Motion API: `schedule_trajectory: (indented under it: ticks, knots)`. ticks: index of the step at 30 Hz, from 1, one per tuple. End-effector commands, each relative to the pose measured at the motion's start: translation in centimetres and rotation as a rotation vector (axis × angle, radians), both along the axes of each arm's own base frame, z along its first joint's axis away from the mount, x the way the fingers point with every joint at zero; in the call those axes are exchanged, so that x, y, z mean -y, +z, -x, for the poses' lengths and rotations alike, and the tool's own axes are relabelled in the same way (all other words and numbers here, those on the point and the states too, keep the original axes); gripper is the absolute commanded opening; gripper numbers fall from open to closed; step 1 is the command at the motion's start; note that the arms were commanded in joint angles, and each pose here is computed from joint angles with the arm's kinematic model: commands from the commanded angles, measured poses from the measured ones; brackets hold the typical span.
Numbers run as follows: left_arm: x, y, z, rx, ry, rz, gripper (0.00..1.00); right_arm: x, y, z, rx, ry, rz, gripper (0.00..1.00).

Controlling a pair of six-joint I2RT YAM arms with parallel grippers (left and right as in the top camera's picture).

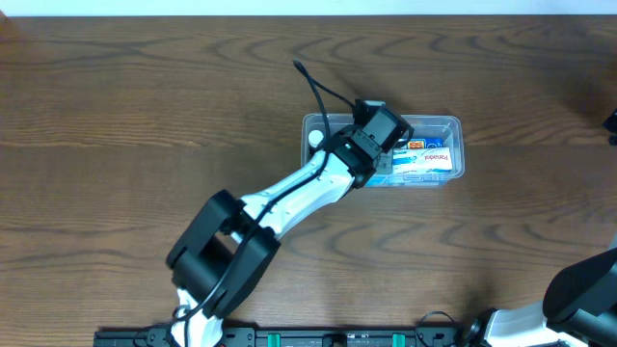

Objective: Pack container
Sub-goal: 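Open left gripper and lift it up out of the container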

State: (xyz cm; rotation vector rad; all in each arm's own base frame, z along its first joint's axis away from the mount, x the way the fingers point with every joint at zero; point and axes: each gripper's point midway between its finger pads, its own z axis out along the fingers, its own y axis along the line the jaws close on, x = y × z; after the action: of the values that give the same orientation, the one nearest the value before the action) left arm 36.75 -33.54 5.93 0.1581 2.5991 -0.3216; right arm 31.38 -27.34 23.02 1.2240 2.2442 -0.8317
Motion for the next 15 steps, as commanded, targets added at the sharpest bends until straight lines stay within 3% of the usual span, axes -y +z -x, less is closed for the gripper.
schedule_trajectory:
  ticks: [1, 8, 15]
  knots:
    - [-0.2, -2.0, -0.2, -0.017, 0.004, -0.042, 0.06, 0.3, 1.1, 0.3, 0.012, -0.01, 0.025, 0.99]
    - [-0.3, -1.6, -0.5, -0.012, 0.009, -0.035, 0.06, 0.3, 1.1, 0.3, 0.012, -0.01, 0.025, 0.99]
    - [0.0, 3.4, -0.9, 0.078, -0.028, 0.013, 0.06, 0.3, 1.1, 0.3, 0.012, -0.01, 0.025, 0.99]
